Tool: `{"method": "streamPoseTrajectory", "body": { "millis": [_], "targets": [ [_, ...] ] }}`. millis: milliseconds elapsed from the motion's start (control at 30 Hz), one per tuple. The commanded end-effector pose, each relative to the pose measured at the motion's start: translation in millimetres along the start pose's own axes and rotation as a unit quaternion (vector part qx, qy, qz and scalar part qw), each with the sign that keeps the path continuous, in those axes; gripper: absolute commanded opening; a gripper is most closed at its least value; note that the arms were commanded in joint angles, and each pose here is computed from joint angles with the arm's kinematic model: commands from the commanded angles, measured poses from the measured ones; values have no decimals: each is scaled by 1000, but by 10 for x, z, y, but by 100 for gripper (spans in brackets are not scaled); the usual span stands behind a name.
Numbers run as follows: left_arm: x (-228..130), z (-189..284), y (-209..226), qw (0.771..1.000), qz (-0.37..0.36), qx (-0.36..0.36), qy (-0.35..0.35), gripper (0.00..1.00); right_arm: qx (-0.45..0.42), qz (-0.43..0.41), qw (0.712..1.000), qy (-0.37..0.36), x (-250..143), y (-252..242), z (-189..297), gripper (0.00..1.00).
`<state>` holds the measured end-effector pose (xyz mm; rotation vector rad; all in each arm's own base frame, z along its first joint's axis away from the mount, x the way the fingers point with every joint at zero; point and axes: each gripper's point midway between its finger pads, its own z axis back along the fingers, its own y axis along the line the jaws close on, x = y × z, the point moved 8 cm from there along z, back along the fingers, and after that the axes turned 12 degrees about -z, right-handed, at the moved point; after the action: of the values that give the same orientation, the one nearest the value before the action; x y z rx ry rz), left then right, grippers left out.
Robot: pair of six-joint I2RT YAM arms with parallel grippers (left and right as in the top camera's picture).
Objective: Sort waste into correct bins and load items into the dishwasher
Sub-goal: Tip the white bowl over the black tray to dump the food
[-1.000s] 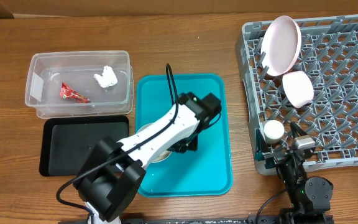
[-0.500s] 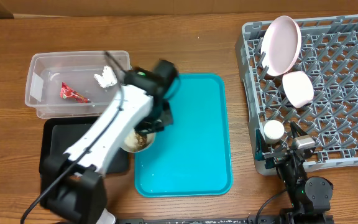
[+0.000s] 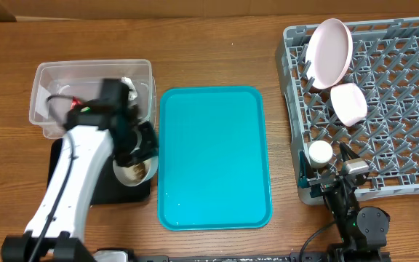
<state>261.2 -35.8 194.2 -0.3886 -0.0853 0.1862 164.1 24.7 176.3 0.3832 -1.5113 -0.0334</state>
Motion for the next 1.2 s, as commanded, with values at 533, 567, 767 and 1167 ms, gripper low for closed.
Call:
{"method": "streamPoseTrajectory", "body": {
  "millis": [533,567,767,1167],
  "targets": [
    [-267,262,881,901,-69,-365,-224,4,1,2,1000,0,-24,-9,-1,100],
    [-285,273,921,898,-65,-367,-234,4,1,2,1000,0,-24,-9,-1,100],
    [-377,326,1130,880,-49,-369,-297,4,1,2,1000,0,-24,-9,-1,100],
    [-380,399,1132,860,-65,-382,-332,4,1,2,1000,0,-24,-9,-1,100]
  ]
}}
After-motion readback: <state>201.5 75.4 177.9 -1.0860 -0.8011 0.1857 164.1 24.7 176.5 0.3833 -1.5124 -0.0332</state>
